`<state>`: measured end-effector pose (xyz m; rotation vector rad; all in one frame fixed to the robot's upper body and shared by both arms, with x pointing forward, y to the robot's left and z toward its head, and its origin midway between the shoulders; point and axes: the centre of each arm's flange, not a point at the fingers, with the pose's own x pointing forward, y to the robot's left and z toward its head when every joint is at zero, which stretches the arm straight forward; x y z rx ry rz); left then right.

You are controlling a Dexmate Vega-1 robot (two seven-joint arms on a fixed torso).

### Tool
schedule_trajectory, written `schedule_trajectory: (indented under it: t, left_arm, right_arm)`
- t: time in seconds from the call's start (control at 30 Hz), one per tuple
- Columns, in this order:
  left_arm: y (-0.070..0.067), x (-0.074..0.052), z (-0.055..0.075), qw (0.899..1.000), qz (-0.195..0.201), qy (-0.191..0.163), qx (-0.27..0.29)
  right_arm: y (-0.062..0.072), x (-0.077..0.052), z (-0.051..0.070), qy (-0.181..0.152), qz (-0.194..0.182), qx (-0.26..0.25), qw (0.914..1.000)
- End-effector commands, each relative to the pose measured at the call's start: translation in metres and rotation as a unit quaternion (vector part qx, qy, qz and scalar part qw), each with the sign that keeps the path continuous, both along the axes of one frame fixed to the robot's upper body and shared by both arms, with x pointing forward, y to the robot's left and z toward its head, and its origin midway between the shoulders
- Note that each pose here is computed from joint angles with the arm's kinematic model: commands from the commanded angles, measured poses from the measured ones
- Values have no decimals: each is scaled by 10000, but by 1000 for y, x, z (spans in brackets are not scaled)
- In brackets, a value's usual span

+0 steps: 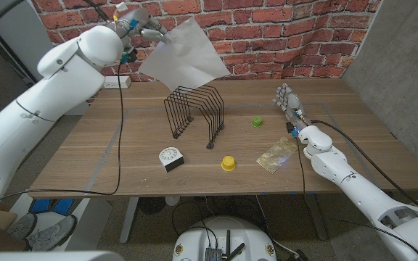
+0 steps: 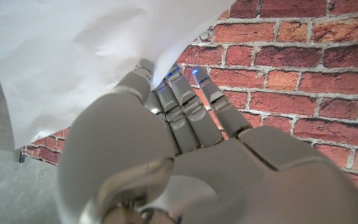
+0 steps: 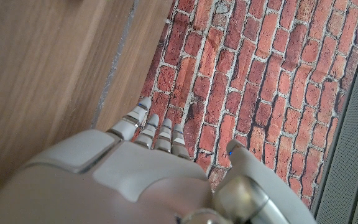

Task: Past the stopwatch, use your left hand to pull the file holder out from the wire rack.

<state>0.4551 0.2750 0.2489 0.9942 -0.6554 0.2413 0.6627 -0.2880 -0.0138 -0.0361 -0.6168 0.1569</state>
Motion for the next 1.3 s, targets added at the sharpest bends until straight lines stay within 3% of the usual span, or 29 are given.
schedule_trajectory:
  t: [0.03, 0.5, 0.9, 1.3]
  left_arm:
    - [24, -9, -15, 9956, -107, 107, -920]
    - [58, -29, -30, 9838, -311, 8, -1766]
    - [83, -44, -44, 9727, -170, -248, -2300]
    - [101, -42, -67, 9578, -130, -313, -2856]
  right_arm:
    - [0, -3, 1, -39, 2, -21, 10000]
    - [1, -4, 1, -31, 27, -77, 10000]
    - [5, -3, 2, 7, 49, -114, 9999]
    - [7, -3, 2, 39, 24, -149, 9999]
